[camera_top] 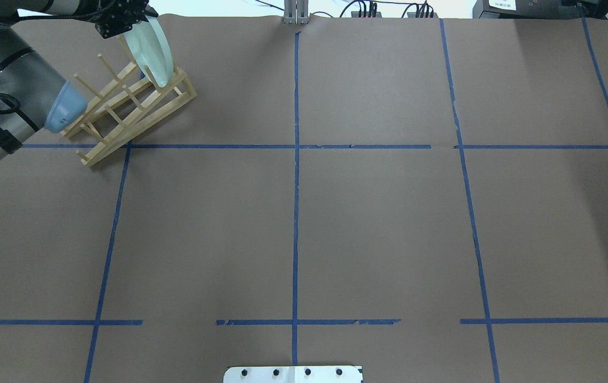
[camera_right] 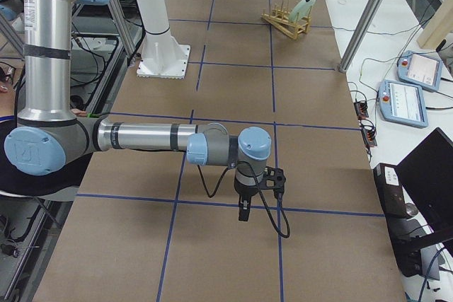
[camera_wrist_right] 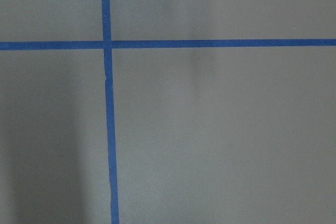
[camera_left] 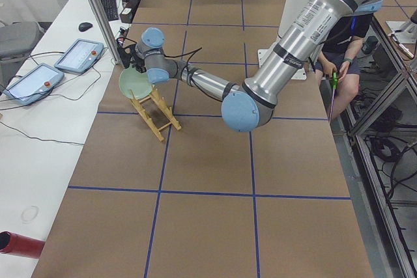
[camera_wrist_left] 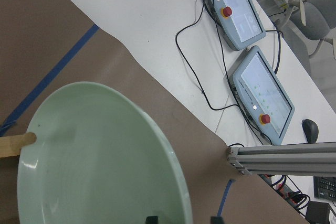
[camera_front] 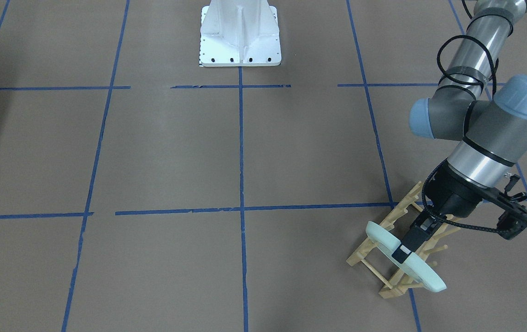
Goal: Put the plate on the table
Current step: 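Reach the left gripper to the pale green plate in the wooden rack, then grasp the plate rim with the left gripper and lift it out of the rack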
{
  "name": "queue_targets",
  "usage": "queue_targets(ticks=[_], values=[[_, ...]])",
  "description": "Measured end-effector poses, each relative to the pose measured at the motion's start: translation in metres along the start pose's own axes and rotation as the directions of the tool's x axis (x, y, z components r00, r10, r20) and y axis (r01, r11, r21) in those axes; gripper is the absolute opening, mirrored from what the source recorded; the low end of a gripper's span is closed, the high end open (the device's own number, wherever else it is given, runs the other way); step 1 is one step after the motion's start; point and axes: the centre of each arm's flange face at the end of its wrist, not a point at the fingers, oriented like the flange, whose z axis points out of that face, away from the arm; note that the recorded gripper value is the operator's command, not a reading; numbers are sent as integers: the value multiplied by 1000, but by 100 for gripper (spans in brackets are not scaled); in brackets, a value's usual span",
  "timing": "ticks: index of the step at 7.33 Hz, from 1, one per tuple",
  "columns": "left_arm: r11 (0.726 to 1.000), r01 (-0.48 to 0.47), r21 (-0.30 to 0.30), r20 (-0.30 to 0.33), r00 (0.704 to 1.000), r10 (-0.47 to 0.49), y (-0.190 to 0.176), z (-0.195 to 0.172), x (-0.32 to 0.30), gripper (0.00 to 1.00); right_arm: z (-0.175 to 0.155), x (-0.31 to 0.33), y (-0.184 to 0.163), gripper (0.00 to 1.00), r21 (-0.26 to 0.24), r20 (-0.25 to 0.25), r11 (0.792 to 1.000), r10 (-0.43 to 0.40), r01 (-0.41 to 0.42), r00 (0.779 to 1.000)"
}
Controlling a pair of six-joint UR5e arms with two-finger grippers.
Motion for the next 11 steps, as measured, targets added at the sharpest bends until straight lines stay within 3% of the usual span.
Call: queue_targets(ticks=[3, 7, 9, 11], values=[[1000, -5, 8, -27, 1000, 5, -16, -21, 10, 0, 0, 0, 0, 100, 0, 0, 1000, 1, -1, 1000], [999, -23, -24, -123, 992, 20, -60, -119, 53, 0, 0, 0, 0, 100, 0, 0, 1000, 0, 0, 1000], [997, -33, -73, -107, 994, 25, -39, -157, 82, 0, 0, 0, 0, 100, 0, 0, 1000, 1, -1, 1000], [991, -75, -112, -36, 997, 71, 19, -179, 109, 0, 0, 0, 0, 100, 0, 0, 1000, 1, -1, 1000]])
